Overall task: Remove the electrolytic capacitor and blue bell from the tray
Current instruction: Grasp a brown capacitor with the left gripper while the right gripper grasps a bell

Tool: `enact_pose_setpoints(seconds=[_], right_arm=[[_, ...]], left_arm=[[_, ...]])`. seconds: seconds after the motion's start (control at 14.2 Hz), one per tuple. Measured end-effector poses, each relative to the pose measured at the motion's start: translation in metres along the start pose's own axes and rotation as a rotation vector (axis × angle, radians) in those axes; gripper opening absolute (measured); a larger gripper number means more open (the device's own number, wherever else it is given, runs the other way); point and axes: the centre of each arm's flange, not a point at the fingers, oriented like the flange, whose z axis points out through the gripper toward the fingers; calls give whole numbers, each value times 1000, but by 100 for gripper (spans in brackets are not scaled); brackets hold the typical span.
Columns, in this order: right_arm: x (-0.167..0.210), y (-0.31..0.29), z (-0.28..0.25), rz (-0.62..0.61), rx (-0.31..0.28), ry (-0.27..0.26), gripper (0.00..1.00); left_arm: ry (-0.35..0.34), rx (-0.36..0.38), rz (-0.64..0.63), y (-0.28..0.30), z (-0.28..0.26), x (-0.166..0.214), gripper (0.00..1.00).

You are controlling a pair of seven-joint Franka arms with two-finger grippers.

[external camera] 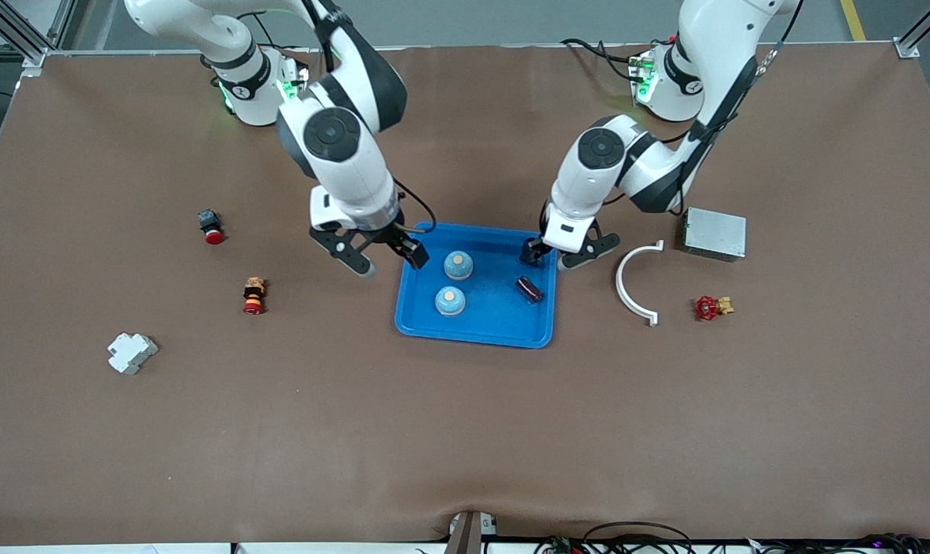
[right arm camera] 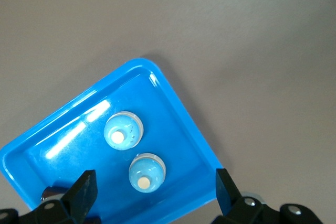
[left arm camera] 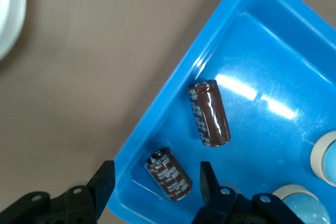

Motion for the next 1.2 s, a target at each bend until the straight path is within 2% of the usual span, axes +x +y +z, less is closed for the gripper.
enact_pose_setpoints(seconds=[0.21, 0.63, 0.7, 0.85, 1.06, 1.2], right_arm=[[0, -22, 34, 18, -15, 1, 100], [-8, -46, 100, 34, -2, 24, 100], [-17, -47, 110, 30, -9, 24, 100], [-37, -50, 124, 19, -12, 24, 100], [-59, -53, 134, 9, -16, 23, 100], [-72, -53, 140, -7, -24, 22, 100]], left_arm=[[12, 11, -96, 11, 19, -15, 70], [-8, 46, -157, 6, 44, -23, 63], [-13, 52, -161, 5, 48, -24, 56], [-18, 56, -175, 4, 51, -24, 33], [1, 47, -194, 12, 40, -14, 34], [42, 60, -213, 23, 15, 3, 34]])
